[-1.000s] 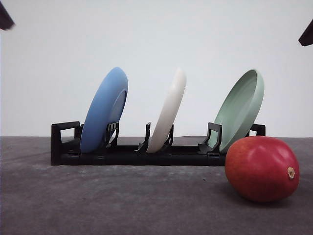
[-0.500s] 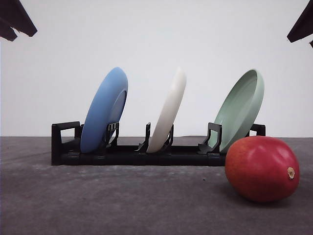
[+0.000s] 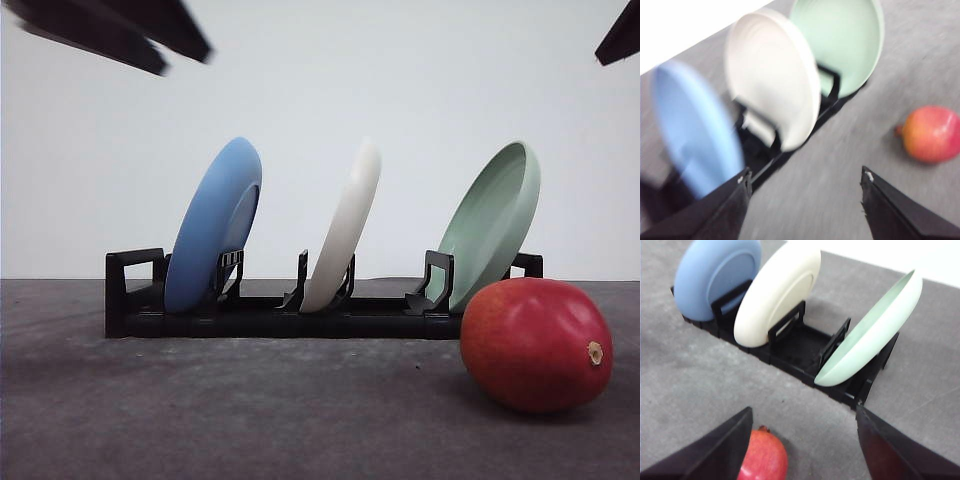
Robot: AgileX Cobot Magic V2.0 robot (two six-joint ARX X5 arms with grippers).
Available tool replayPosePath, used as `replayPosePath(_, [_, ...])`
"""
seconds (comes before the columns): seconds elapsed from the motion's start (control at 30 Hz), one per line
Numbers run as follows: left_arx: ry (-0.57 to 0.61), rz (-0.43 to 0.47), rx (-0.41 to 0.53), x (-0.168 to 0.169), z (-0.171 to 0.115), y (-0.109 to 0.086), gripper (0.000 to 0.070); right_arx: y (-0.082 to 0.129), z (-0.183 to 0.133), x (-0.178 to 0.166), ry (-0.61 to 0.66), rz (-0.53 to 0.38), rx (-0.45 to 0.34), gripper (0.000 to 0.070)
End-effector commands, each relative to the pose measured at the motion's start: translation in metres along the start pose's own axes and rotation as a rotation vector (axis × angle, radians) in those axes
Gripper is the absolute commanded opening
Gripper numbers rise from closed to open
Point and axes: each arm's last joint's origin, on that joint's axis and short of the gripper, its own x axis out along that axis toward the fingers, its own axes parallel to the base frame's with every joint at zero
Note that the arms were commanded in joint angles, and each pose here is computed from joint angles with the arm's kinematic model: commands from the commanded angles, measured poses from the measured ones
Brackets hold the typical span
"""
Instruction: Place pomegranate in white plate
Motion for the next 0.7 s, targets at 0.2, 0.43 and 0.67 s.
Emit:
replayPosePath(0.2, [-0.110, -0.036, 0.008, 0.056, 0.013, -0.012, 0.0420, 0.001, 0.004, -0.003, -0.022, 0.003, -0.003, 0.0418])
replayPosePath(0.43, [-0.111, 0.010, 0.015, 0.105, 0.018, -0.024, 0.0420, 0.001, 0.004, -0.003, -0.022, 0.001, -0.004, 0.0418])
replayPosePath(0.67, [-0.053, 0.064, -0.087, 0.154, 0.028, -0.026, 0.0419, 0.001, 0.004, -0.003, -0.022, 0.000, -0.004, 0.0418])
